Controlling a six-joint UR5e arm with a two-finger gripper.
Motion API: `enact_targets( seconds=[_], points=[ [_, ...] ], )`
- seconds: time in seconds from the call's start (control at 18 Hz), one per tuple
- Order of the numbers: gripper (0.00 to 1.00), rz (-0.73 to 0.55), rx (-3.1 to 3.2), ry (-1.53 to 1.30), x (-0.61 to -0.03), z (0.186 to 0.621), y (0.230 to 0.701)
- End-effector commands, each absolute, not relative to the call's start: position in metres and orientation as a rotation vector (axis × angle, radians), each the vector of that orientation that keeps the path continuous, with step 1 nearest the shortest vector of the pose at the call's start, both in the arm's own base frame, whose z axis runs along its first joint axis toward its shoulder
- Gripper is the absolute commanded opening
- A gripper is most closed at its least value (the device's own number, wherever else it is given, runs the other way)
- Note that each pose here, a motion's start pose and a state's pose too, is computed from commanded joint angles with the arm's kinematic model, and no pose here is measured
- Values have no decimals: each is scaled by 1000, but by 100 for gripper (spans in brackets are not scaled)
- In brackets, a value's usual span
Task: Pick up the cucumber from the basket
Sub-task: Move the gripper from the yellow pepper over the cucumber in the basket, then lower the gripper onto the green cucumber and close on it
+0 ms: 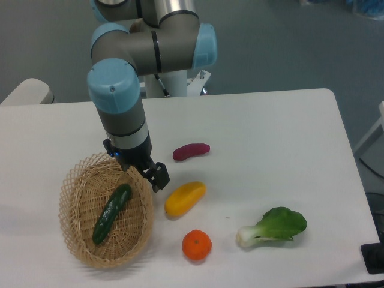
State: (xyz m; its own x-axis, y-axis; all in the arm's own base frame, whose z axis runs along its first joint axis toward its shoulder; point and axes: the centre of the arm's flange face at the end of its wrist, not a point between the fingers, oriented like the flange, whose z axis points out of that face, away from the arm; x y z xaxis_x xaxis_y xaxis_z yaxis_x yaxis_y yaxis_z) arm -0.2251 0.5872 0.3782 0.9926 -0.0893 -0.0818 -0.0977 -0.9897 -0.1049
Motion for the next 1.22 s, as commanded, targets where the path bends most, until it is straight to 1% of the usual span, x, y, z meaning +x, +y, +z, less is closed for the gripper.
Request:
enact_targets(
  seconds=[0.11, 0.22, 0.33, 0.61, 0.72, 0.89, 1.11, 1.22],
  points=[
    [100, 116, -3021, 42, -222, 382, 589],
    [100, 110, -3022, 5, -216, 381, 592],
    [100, 93, -3037, -35, -213, 371, 592],
    [100, 58, -3094, 19, -192, 335, 609],
    [100, 45, -3102, -47, -186, 326, 613],
    [100, 32, -3109, -38, -180, 315, 619],
    [100, 70, -3069, -12, -180, 291, 636],
    [100, 80, -3064, 65, -184, 273, 642]
  ],
)
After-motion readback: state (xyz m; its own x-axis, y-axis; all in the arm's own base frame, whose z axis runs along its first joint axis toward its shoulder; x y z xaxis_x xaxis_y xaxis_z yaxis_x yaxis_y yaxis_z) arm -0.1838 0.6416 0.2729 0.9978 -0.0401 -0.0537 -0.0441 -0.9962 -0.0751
